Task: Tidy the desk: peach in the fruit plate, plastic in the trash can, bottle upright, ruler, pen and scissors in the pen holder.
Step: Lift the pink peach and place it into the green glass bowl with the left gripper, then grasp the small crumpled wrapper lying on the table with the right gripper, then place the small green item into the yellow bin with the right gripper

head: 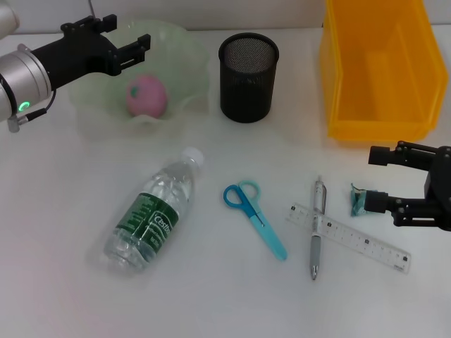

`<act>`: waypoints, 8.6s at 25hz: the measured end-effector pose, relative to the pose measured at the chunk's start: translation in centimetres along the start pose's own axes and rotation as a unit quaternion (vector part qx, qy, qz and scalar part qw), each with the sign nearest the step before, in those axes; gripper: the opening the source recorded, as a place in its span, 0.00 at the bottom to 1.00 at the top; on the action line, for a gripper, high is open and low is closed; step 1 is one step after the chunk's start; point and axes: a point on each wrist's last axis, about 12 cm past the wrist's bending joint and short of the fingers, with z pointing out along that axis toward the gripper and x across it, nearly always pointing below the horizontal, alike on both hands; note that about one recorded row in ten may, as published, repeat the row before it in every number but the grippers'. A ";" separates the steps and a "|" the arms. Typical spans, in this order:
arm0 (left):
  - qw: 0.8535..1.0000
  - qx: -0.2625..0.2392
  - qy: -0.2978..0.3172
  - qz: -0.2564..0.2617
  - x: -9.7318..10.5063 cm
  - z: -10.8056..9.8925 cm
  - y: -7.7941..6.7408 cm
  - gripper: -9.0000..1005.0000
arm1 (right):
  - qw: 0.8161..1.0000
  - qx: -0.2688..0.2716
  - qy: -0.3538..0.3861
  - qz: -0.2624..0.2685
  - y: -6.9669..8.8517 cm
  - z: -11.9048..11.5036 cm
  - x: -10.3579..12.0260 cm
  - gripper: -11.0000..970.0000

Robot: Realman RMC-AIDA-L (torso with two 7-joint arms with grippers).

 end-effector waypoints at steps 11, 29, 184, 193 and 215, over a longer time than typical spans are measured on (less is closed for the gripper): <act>0.982 0.155 -0.111 -0.017 -0.7 -3.7 -3.2 0.85 | 1.000 0.018 0.010 0.021 -0.3 -0.9 -1.3 0.86; 0.956 0.273 -0.106 0.018 5.5 -8.8 -8.7 0.86 | 0.885 0.231 0.391 0.102 0.0 2.4 -15.0 0.86; 0.957 0.276 -0.086 0.012 5.9 -8.4 -8.9 0.86 | 0.844 0.265 0.452 0.113 -6.6 13.0 -7.6 0.39; 0.957 0.278 -0.087 0.013 5.8 -8.3 -8.9 0.85 | 0.877 0.331 0.344 0.060 -5.8 10.3 -15.1 0.39; 0.956 0.279 -0.089 0.014 5.7 -8.3 -8.9 0.84 | 0.878 0.385 0.276 0.075 -10.3 10.2 -13.8 0.71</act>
